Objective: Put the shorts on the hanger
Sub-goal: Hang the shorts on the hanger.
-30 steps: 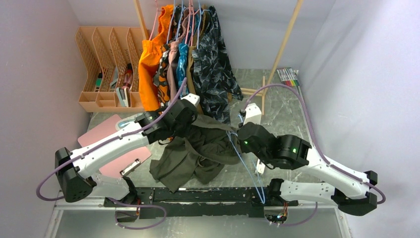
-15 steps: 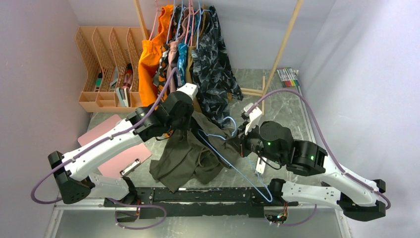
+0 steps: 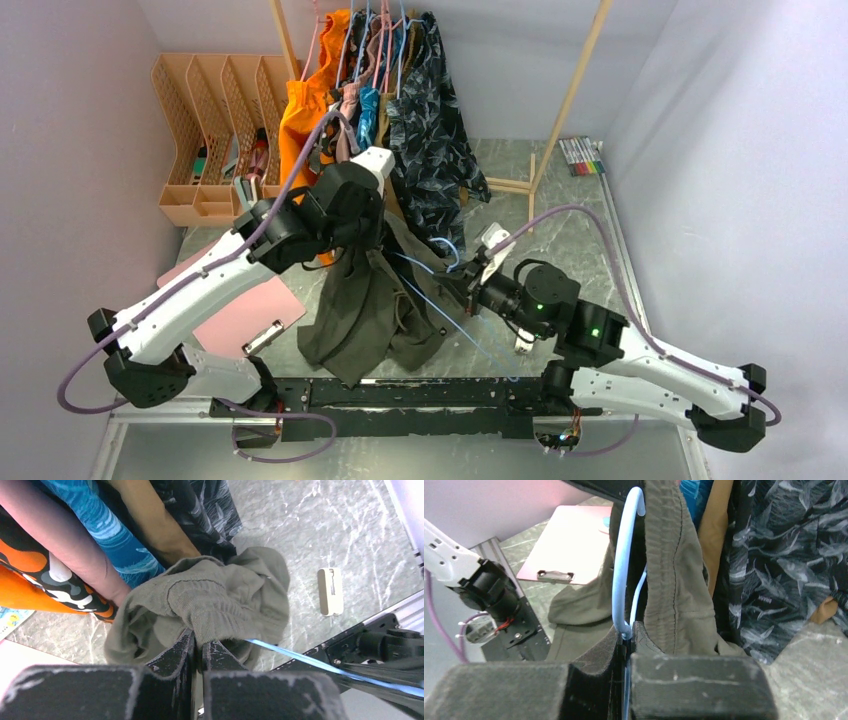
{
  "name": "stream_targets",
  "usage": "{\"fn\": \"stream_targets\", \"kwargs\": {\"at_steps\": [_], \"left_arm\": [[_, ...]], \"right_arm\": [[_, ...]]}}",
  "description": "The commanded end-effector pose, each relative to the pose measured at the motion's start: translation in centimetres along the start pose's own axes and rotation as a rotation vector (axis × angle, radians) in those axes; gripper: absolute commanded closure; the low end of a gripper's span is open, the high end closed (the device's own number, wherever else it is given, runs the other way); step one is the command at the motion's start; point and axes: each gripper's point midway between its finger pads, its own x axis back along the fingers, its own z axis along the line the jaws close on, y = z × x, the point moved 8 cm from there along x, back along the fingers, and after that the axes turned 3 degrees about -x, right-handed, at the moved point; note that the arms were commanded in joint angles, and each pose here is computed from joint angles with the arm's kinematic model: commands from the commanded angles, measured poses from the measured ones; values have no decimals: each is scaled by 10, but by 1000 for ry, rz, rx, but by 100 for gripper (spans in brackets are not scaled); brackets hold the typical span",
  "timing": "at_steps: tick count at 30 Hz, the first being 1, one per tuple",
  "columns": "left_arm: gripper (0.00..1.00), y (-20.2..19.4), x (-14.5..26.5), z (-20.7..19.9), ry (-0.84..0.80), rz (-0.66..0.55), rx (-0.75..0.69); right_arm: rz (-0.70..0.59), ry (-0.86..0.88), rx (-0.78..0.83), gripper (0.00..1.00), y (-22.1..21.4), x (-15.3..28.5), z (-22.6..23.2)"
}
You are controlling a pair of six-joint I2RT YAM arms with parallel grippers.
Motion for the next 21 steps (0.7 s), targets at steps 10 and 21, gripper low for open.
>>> {"fn": "stream_targets", "kwargs": {"at_steps": [10,21], "left_arm": [[93,39,75,-16,-233,-2,106],[93,38,116,-4,-289,-42,109]], "right_arm": [[-423,-57,157,100,57,-20,-4],[-135,455,244,100,67,-25,51]]}}
